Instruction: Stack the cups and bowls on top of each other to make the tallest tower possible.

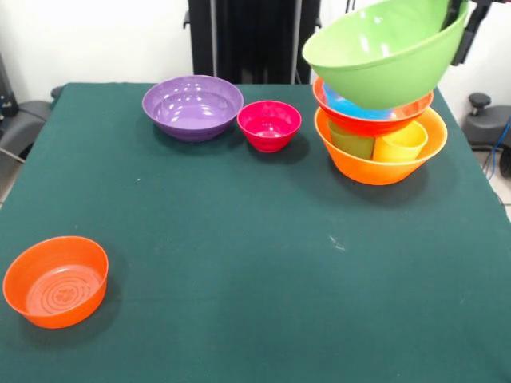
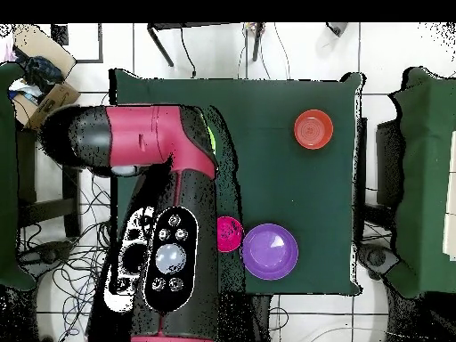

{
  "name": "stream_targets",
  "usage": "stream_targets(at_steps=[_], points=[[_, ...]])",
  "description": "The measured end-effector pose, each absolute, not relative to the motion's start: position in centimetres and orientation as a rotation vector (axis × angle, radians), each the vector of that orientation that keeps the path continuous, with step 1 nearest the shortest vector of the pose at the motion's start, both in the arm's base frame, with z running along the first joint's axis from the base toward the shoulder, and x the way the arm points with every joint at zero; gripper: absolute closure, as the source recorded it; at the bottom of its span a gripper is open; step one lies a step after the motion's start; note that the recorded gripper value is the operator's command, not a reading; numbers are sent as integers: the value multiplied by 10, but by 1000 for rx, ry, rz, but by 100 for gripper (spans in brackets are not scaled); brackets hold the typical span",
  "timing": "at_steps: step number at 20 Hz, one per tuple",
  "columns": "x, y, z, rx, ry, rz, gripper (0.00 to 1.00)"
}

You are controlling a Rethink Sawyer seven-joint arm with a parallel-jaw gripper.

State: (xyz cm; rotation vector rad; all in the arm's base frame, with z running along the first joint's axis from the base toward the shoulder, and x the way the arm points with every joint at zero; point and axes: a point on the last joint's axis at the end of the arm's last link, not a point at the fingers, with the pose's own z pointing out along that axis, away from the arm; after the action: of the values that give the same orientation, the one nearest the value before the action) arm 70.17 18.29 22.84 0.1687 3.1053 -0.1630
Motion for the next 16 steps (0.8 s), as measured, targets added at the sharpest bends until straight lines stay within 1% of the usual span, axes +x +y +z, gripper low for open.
stream_targets(at_steps=[8,16], points=[[681,189,214,157,3147,-176,100],[645,191,202,155,3207,-185,100]])
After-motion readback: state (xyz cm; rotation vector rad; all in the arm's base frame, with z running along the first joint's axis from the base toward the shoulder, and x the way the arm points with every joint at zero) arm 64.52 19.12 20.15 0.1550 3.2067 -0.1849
